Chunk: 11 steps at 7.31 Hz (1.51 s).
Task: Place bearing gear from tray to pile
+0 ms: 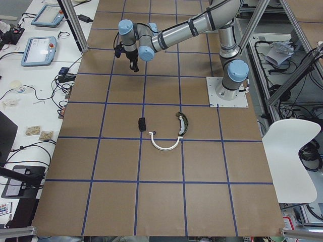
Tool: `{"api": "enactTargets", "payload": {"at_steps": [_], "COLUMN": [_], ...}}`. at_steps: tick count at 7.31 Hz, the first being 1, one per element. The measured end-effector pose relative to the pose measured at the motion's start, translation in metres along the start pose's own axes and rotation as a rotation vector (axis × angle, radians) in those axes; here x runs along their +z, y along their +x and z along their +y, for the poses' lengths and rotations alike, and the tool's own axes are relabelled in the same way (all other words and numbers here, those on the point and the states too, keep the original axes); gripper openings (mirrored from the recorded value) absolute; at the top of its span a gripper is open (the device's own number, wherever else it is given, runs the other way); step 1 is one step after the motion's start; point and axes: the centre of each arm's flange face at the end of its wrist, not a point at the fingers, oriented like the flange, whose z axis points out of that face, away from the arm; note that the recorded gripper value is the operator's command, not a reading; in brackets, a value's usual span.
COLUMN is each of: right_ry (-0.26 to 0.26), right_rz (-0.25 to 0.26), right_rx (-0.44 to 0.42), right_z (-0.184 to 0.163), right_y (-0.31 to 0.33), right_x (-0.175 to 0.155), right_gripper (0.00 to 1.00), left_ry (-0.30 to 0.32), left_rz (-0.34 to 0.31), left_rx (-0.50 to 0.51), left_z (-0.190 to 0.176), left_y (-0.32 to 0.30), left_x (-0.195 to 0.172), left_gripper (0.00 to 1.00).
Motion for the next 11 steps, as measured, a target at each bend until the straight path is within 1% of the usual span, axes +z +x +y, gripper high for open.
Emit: {"api": "enactTargets", "payload": {"at_steps": [1, 2, 4, 5, 6, 8, 10, 11], "right_ry": [-0.001, -0.002, -0.006, -0.006, -0.007, -0.007, -0.007, -0.007], "right_rz": [0.000, -0.001, -0.001, 0.000, 0.000, 0.000, 0.000, 0.000], "right_rx": [0.000, -0.001, -0.002, -0.002, -0.002, -0.003, -0.003, -0.003], "right_z": [0.000, 0.001, 0.002, 0.002, 0.003, 0.003, 0.003, 0.003], "right_y": [0.000, 0.000, -0.001, -0.001, -0.001, -0.001, -0.002, -0.002], "right_x": [0.000, 0.001, 0.003, 0.003, 0.003, 0.003, 0.003, 0.003], "right_gripper": [1.00, 1.00, 1.00, 1.00, 1.00, 1.00, 1.00, 1.00], "left_ry": [-0.026, -0.055, -0.108, -0.139, -0.160, -0.175, -0.177, -0.187], "left_rz": [-0.026, -0.034, -0.010, -0.007, -0.007, -0.007, -0.015, -0.024], "left_rx": [0.010, 0.031, 0.044, 0.028, 0.009, -0.019, -0.032, -0.021], "left_z": [0.011, 0.028, 0.068, 0.088, 0.101, 0.114, 0.119, 0.120], "left_y": [-0.062, -0.117, -0.207, -0.238, -0.257, -0.274, -0.279, -0.281], "left_x": [-0.001, 0.005, 0.026, 0.038, 0.048, 0.067, 0.085, 0.090], "left_gripper": [0.00, 0.00, 0.00, 0.00, 0.00, 0.00, 0.00, 0.00]}}
